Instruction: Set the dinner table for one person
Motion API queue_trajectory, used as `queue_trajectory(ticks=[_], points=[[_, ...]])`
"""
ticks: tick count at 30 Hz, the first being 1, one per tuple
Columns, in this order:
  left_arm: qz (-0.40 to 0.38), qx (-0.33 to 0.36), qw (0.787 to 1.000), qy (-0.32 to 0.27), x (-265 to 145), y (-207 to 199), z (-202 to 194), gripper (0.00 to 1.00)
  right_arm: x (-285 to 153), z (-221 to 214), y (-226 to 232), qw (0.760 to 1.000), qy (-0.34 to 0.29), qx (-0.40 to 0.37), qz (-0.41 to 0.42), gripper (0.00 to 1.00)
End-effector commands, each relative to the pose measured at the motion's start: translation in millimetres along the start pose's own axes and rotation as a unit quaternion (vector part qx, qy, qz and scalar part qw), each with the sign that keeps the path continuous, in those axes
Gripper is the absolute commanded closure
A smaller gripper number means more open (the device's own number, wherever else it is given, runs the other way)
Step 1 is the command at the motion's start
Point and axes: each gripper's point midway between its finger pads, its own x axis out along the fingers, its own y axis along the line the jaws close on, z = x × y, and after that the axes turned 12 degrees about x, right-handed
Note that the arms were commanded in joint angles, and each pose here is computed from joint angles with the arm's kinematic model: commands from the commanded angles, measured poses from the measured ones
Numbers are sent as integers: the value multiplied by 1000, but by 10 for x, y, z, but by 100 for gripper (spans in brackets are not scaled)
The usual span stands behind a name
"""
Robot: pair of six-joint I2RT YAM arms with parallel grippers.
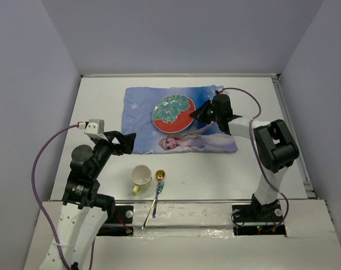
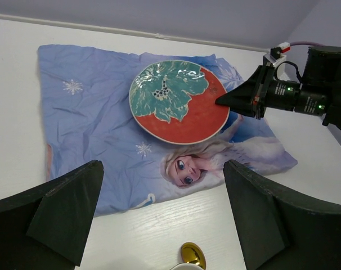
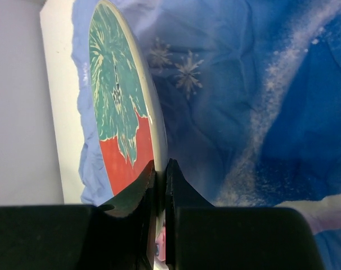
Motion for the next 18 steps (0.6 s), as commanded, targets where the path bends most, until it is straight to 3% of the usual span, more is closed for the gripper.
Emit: queue_trajectory(ticks=[1, 3, 4, 5, 7, 8, 12, 13, 16, 18], points=[[-3, 2, 1000, -17, -1, -21, 116, 1, -1, 227, 706, 992, -16, 0, 126, 100], [-3, 2, 1000, -17, 2, -21, 113, 1, 39, 202, 534, 994, -19, 12, 102, 100], [-3, 1, 1000, -17, 0, -22, 120, 1, 55, 177, 448, 996, -17, 17, 89, 93], [-3, 1, 1000, -17, -1, -23, 116, 1, 69, 164, 381, 997, -16, 15, 77, 73], [-3, 0, 1000, -16, 4, -24, 109, 1, 85, 125, 269, 998, -10, 14, 59, 56], [-3, 1, 1000, -16, 4, -23, 109, 1, 76, 114, 195, 999, -11, 8, 44, 41], [-5, 1, 1000, -16, 3, -33, 115, 1, -66, 157, 74, 999, -26, -30, -1, 13], [-3, 1, 1000, -18, -1, -27, 126, 1, -119, 168, -12, 998, -30, -51, -23, 8], [13, 9, 1000, -25, -27, 28, 176, 1, -378, 190, 62, 995, -37, -85, -34, 7], [66, 13, 997, -35, -84, 203, 258, 1, -594, 178, 235, 991, -47, -126, -24, 7]])
